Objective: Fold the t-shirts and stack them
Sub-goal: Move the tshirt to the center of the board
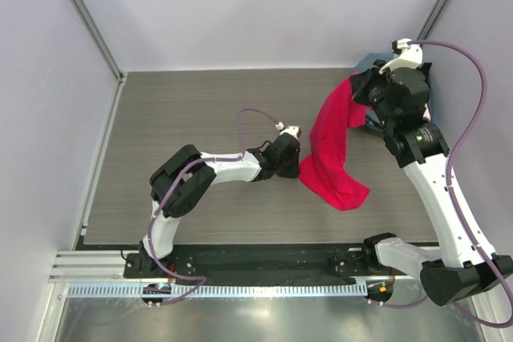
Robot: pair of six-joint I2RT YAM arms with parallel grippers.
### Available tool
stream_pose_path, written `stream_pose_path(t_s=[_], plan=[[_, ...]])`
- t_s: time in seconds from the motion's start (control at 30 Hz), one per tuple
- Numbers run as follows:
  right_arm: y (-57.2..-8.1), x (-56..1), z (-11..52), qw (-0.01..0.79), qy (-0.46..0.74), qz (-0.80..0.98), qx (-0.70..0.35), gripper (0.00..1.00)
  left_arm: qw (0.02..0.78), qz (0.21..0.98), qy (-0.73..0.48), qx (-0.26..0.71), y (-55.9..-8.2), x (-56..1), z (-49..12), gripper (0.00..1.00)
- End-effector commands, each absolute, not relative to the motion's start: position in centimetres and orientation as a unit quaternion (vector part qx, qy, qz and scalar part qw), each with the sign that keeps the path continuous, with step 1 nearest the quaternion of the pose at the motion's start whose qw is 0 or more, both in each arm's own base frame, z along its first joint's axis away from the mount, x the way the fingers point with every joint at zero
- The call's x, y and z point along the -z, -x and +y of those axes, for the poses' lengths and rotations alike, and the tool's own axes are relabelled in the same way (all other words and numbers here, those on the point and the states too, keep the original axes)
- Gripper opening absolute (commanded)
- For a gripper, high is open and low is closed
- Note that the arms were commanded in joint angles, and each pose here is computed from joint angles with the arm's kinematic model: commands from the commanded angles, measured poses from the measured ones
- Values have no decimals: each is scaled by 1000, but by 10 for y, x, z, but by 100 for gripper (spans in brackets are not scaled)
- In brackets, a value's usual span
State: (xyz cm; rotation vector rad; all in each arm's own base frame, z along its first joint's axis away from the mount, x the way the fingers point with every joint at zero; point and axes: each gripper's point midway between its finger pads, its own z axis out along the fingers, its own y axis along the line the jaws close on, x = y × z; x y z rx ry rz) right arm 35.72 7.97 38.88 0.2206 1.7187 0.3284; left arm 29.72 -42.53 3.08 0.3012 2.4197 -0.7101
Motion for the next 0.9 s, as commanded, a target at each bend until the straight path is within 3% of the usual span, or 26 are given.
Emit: stream_pose_path(t_s=[0.0, 0.13, 0.27, 0.5, 0.7, 0.83, 0.87], plan=[[-349, -420, 71, 677, -103, 714, -141, 1, 297, 913, -108, 259, -298, -32, -424, 1], [-351, -412, 69, 672, -108, 720, -134, 1, 335, 907, -73, 244, -314, -56, -398, 0], [-350, -400, 67, 665, -108, 728, -126, 1, 331, 905, -5, 268, -329, -83, -335, 0], [-338, -379, 57, 651, -132, 740, -111, 1, 452, 861, 67, 221, -318, -177, -223, 0], [-363, -346, 101, 632, -132, 728, -230, 1, 496, 824, 179, 206, -334, -247, -137, 0], [-405, -350, 149, 611, -109, 721, -308, 1, 511, 806, 216, 204, -355, -299, -104, 0], [-412, -354, 158, 607, -104, 721, -318, 1, 536, 788, 214, 216, -360, -341, -100, 0]])
